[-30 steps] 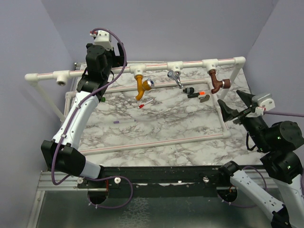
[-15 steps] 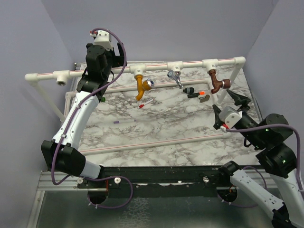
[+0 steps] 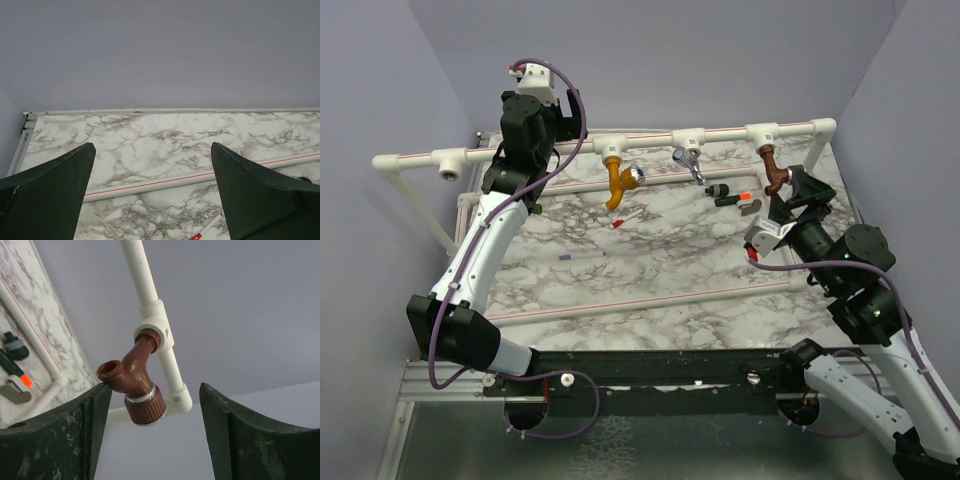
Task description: Install the water faucets
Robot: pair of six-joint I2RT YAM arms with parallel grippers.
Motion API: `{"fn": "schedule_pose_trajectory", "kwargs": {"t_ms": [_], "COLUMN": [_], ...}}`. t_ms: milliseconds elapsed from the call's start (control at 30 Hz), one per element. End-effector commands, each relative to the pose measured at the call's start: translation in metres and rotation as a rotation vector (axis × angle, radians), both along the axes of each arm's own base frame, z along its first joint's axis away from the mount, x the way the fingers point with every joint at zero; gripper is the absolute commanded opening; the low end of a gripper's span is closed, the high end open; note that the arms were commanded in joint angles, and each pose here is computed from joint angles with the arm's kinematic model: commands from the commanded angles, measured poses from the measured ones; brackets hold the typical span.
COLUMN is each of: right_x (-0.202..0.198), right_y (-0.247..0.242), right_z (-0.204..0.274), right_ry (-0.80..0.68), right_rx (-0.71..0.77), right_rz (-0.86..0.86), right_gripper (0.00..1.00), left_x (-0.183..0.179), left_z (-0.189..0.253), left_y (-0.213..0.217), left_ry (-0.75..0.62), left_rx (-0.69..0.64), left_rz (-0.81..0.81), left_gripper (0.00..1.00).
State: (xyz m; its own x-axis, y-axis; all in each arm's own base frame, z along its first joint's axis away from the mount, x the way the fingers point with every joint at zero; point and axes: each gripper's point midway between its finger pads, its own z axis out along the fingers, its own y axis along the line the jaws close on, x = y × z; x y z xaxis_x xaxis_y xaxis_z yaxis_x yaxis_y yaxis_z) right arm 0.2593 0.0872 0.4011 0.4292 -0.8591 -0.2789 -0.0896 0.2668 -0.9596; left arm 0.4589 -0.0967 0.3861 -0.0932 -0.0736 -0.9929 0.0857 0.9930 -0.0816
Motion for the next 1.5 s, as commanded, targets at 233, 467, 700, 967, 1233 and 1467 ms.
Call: {"fn": "schedule_pose_trajectory", "kwargs": {"t_ms": [233, 467, 700, 967, 1233, 1467], "right_x": [0.029, 0.039, 0.047, 0.052, 0.048, 0.037], "right_y": [-0.013, -0.016, -0.016, -0.012, 0.005, 0.011], "right_z": [-0.002, 0.002, -0.005, -0.011, -0.007, 0.012], "right_ry": [-0.144, -0.158, -0.123, -0.048, 0.023, 0.082], "right_rx": [-0.159, -0.124, -0.058, 0.239, 0.580, 0.911], "right_rz": [-0.160, -0.218, -0.242, -0.237, -0.129, -0.047], "right_gripper": [0.77, 0.69, 0.43, 0.00, 0.00, 0.01], "left_x": [-0.002, -0.001, -0.001, -0.001, -0.001, -0.002], "left_z": [-0.057, -0.059, -0.059, -0.059, -0.060, -0.058], "left_y": [-0.007, -0.007, -0.007, -0.007, -0.006, -0.006], "left_ry": [0.174, 0.178, 0.178, 0.178, 0.180, 0.176], "left_rx": [0.040, 0.040, 0.039, 0.040, 0.043, 0.042], "left_rz": [-0.039, -0.039, -0.039, -0.038, -0.036, -0.035], "left_gripper": [0.99, 0.99, 0.99, 0.99, 0.99, 0.99]}}
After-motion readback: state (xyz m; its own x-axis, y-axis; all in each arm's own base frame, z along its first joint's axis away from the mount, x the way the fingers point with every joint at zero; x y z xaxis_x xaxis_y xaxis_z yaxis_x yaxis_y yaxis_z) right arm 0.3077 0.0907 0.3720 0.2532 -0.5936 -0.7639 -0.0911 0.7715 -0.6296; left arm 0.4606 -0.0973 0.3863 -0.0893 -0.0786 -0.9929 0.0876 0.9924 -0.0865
